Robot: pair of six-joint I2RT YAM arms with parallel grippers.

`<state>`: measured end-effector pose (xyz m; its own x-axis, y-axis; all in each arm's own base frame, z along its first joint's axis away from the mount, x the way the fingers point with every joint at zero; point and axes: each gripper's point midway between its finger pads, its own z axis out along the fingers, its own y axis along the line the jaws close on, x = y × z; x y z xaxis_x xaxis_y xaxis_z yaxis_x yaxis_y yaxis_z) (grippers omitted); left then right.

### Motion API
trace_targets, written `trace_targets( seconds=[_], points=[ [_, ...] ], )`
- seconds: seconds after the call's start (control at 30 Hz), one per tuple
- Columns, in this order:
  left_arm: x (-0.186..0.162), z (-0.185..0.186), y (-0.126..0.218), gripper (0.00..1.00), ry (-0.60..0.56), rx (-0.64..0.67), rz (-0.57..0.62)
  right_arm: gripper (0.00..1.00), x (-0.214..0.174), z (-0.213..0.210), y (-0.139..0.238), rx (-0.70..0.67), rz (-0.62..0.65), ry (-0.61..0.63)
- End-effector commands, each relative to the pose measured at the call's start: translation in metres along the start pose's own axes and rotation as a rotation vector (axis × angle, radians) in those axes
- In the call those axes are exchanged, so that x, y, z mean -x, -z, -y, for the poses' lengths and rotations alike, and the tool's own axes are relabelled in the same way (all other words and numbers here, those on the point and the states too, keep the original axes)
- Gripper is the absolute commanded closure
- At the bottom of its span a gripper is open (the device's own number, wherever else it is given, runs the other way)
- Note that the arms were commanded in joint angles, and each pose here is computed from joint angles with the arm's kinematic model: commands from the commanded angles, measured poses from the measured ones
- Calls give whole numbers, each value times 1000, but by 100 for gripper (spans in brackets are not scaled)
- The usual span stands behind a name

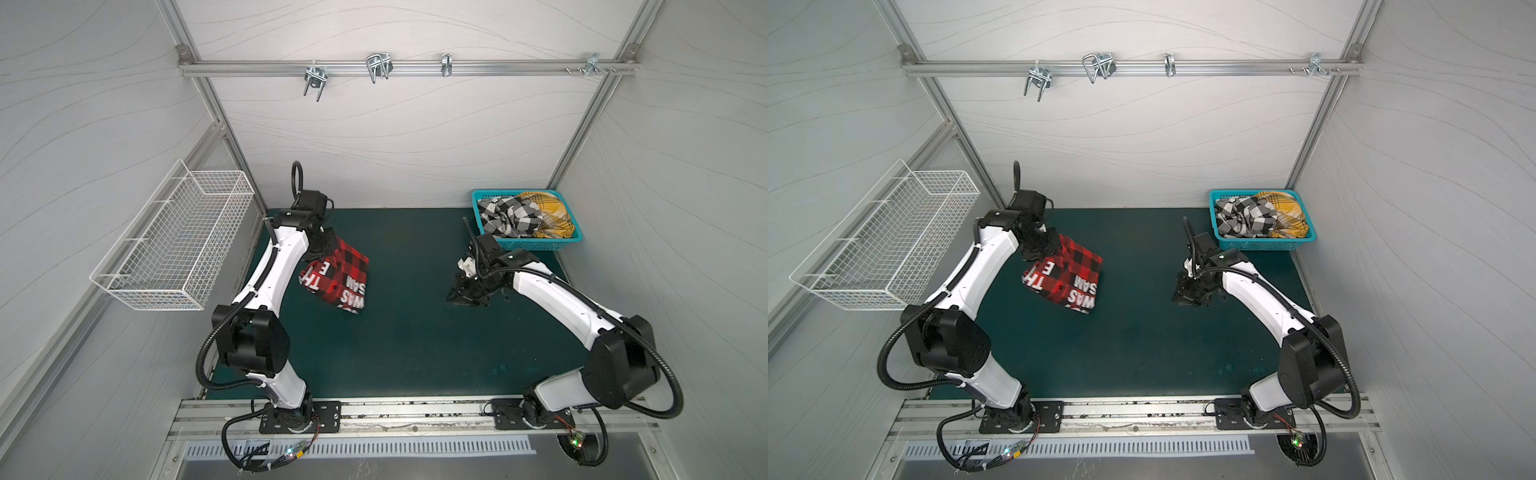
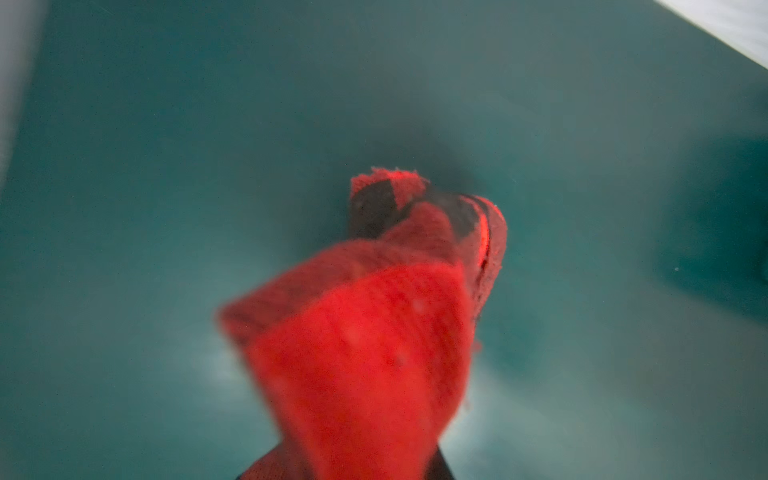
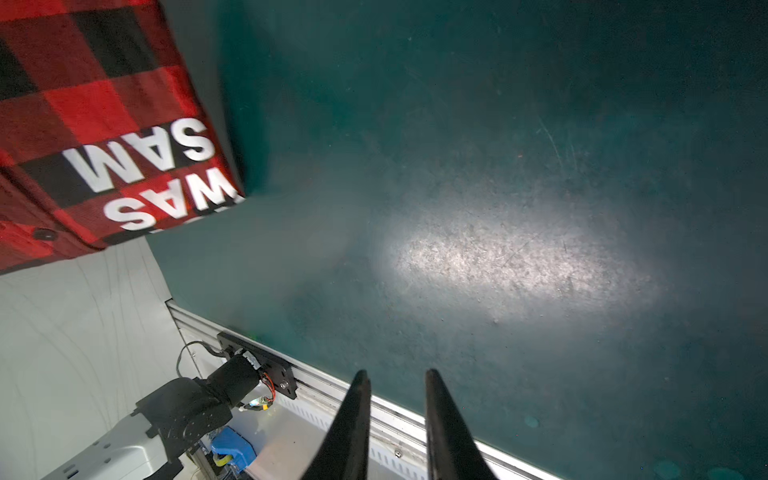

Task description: Fold and stack the long sleeve shirts

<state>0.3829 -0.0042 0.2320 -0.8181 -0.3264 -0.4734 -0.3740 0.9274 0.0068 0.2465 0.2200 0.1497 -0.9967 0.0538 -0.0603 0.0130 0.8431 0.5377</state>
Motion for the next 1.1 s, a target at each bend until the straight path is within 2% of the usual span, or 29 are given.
trace_targets(
  seconds=[0.0,0.1,0.23,0.33,0.43,0.47,0.57,0.6,0.67,0.73,0.77,0.87,0.93,1.07],
  points=[
    [12,-81,33,100,-182,509,75,75,-2,-13,7,71,21,5],
    [15,-86,30,100,-267,689,103,75,-6,-11,9,91,36,5],
    [-8,-64,-4,100,-318,764,24,75,-11,2,10,124,41,-20],
    [-26,-31,-27,100,-351,767,0,75,-17,12,12,145,41,-40],
    [-50,9,-50,100,-336,701,-42,74,-23,20,17,162,54,-45],
    [-60,25,-61,97,-337,663,-68,74,-24,23,18,165,57,-51],
    [-85,73,-77,36,-318,566,-117,69,-30,30,25,172,71,-64],
    [-92,92,-74,28,-322,532,-112,66,-32,32,29,169,80,-69],
    [-107,128,-63,20,-320,417,-124,59,-37,35,33,157,88,-72],
    [-119,159,-42,4,-282,276,-156,54,-42,35,39,149,91,-62],
    [-120,166,-31,2,-260,222,-170,53,-44,36,40,141,89,-60],
    [-107,164,4,3,-220,107,-132,50,-46,33,41,140,77,-44],
    [-96,142,12,10,-196,87,-113,50,-48,27,35,127,46,-12],
    [-102,84,-24,46,-94,14,-220,51,-50,-1,15,83,-4,74]
  ],
)
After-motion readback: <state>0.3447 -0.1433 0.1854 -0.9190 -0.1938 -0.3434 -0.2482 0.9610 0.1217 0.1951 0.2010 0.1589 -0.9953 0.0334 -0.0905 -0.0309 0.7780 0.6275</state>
